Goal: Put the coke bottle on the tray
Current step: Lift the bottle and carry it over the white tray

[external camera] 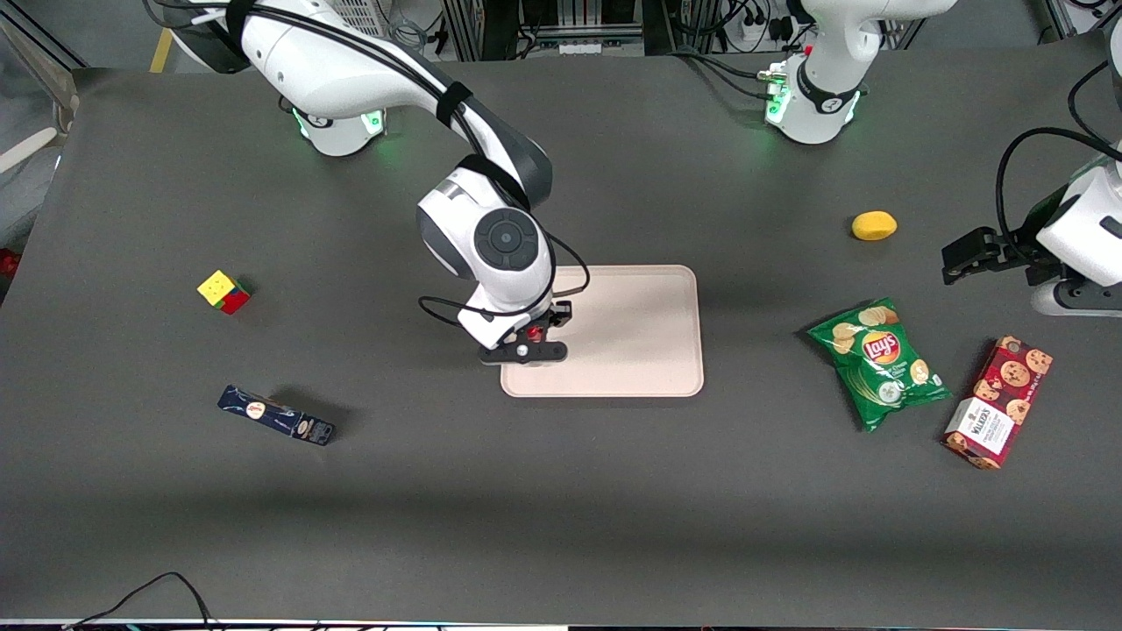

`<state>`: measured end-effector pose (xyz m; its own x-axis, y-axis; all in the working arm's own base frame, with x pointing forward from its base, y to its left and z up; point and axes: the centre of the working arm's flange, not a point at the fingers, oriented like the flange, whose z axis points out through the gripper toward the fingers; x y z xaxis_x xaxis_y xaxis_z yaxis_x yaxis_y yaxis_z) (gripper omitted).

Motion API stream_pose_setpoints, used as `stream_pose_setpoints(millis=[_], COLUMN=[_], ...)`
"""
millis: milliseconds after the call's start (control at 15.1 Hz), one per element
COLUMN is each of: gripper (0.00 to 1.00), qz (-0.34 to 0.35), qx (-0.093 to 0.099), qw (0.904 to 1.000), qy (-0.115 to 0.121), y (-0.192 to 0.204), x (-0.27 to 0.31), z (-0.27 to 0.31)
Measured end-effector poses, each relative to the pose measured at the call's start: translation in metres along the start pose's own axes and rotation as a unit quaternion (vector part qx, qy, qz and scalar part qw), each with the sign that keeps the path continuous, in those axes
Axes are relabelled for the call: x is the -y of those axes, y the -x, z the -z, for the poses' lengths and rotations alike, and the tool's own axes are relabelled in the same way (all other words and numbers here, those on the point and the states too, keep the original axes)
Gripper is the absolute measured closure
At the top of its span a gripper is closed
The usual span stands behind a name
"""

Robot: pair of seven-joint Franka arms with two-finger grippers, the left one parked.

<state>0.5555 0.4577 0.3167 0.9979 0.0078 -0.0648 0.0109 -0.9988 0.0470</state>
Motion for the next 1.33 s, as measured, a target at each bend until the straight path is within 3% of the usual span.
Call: stream_pose_setpoints(millis=[729, 1127, 1325], gripper=[0.52, 0.01, 0.00], qz=[0.003, 0.003, 0.003], qx=[0.002, 0.001, 0.001], qw=[1.0000, 1.0000, 1.0000], qy=[-0.004, -0.005, -0.006], y=[0.001, 0.001, 0.001], x=[0.003, 0.003, 0.003], z=[-0.027, -0.027, -0.026])
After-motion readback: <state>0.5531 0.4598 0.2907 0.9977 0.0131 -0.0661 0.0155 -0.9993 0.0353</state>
